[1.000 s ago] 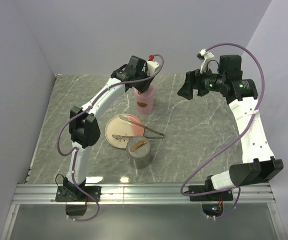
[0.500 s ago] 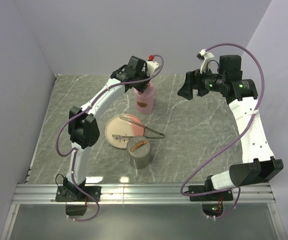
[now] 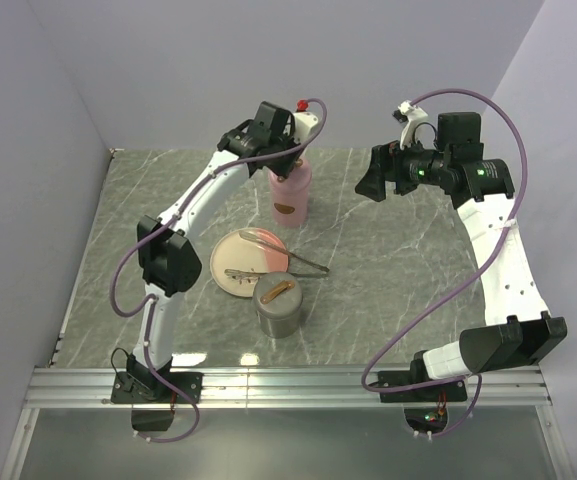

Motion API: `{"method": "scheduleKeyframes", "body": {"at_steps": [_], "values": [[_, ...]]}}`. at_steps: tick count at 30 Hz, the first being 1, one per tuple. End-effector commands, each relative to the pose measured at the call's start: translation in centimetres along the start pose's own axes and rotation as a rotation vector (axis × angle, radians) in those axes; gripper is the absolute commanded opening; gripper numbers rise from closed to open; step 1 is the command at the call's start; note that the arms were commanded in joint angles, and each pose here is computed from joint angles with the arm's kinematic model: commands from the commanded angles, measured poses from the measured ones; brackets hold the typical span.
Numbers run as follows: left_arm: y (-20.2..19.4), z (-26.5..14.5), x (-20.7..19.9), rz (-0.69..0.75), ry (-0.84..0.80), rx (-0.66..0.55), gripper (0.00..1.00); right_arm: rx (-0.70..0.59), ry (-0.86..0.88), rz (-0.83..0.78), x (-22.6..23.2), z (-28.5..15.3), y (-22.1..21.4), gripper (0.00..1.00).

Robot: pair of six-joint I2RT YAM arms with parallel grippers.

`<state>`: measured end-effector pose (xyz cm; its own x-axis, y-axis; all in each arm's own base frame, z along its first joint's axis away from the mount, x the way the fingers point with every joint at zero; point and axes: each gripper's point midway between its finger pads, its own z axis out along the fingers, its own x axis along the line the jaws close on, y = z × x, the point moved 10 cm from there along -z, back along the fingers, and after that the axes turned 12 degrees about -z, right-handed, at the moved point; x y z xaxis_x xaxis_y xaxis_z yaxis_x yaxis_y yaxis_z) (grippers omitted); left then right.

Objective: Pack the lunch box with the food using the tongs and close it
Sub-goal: Close the box lid on the packing box.

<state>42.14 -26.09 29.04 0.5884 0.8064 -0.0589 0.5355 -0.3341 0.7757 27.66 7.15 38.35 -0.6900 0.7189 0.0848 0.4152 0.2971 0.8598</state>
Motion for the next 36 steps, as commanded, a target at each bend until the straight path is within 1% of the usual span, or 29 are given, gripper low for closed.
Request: {"method": "scheduleKeyframes", "body": {"at_steps": [1, 9, 17, 25, 28, 31, 34, 35, 36], "values": [[1.0, -0.4, -0.1, -0.021, -0.022, -0.022, 0.00, -0.040, -0.004, -0.017, 0.4, -1.0, 0.6, 1.00], [0.0, 1.3, 1.7, -0.087, -0.042, 0.007, 0.00, -0.033, 0.012, -0.007, 0.4, -0.6, 0.3, 1.00], [-0.6, 2.6, 2.4, -0.112, -0.067, 0.029, 0.00, -0.026, 0.021, -0.001, 0.4, -0.4, 0.1, 1.00], [-2.8, 4.3, 2.1, -0.065, -0.028, 0.133, 0.00, -0.004, 0.042, 0.013, 0.2, 0.2, -0.5, 1.00], [-3.4, 4.7, 1.8, -0.074, -0.069, 0.163, 0.01, 0.010, 0.059, 0.032, 0.1, 0.6, -0.9, 1.00], [-4.1, 5.0, 2.1, -0.104, -0.089, 0.195, 0.03, 0.008, 0.068, 0.038, 0.0, 1.1, -1.0, 0.99], [-4.2, 4.6, 2.0, -0.110, -0.106, 0.189, 0.13, 0.009, 0.062, 0.049, -0.4, 1.8, -1.5, 0.99], [-3.9, 4.4, 1.9, -0.110, -0.108, 0.167, 0.20, 0.009, 0.060, 0.054, -0.5, 2.0, -1.7, 0.99], [-3.5, 3.8, 1.8, -0.114, -0.116, 0.152, 0.22, -0.004, 0.061, 0.055, -0.7, 2.4, -1.6, 0.99]]}}
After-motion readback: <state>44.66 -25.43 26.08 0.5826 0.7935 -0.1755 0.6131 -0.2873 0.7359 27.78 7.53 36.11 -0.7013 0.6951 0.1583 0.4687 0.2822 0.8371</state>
